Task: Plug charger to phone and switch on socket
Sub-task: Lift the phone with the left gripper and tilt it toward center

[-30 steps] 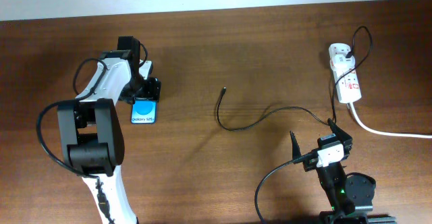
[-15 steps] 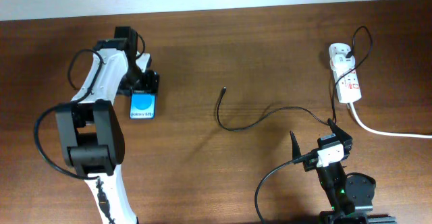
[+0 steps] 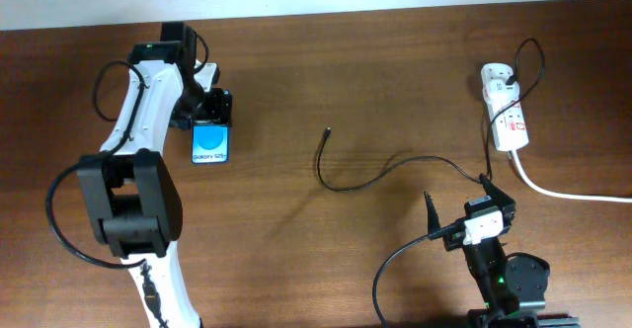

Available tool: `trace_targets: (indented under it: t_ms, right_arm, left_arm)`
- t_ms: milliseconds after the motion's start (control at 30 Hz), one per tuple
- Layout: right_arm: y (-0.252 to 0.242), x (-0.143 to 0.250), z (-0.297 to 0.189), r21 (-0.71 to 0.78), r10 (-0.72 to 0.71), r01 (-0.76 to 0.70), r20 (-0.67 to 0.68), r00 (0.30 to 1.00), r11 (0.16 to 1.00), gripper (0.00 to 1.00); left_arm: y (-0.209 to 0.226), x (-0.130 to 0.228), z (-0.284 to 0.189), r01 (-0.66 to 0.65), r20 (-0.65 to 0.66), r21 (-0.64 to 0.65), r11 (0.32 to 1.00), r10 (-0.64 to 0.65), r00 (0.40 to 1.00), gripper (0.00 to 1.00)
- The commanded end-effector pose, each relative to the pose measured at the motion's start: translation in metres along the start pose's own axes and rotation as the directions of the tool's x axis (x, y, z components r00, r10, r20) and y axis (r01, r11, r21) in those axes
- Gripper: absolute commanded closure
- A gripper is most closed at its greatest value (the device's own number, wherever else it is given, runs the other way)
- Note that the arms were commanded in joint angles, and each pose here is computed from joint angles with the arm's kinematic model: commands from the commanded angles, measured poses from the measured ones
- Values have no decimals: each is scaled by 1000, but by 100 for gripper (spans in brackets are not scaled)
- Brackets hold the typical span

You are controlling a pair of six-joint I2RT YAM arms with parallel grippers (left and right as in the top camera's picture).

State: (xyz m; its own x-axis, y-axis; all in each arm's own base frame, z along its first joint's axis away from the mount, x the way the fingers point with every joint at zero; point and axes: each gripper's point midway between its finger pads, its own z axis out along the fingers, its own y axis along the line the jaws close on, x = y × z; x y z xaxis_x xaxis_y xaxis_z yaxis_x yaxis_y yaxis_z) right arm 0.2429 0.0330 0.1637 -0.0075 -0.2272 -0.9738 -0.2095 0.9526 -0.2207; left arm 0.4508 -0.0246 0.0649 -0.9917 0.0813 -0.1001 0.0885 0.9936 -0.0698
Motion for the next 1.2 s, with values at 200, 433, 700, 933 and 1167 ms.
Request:
trace_targets:
  t_ms: [200, 433, 700, 933, 1167]
  right_arm:
    - [1, 3, 0, -2, 4, -4, -2, 1000, 1000, 1]
    - [1, 3, 0, -2, 4, -4, -2, 1000, 1000, 1]
    - [1, 3, 0, -2, 4, -4, -2, 1000, 1000, 1]
    - [1, 3, 0, -2, 4, -4, -2, 1000, 1000, 1]
    - [2, 3, 0, -3, 4, -4, -2, 1000, 1000, 1]
  left_arm:
    - [-13, -12, -68, -7, 153, 12, 1000, 5, 988, 30]
    - [-18, 5, -63, -12, 84, 17, 1000, 11, 996, 35]
    - [-25, 11, -62, -1, 57, 21, 1000, -1, 998, 37]
    - [-33, 12, -63, -1, 56, 62, 998, -2, 998, 49]
    - [-33, 11, -63, 25, 57, 65, 998, -29, 998, 67]
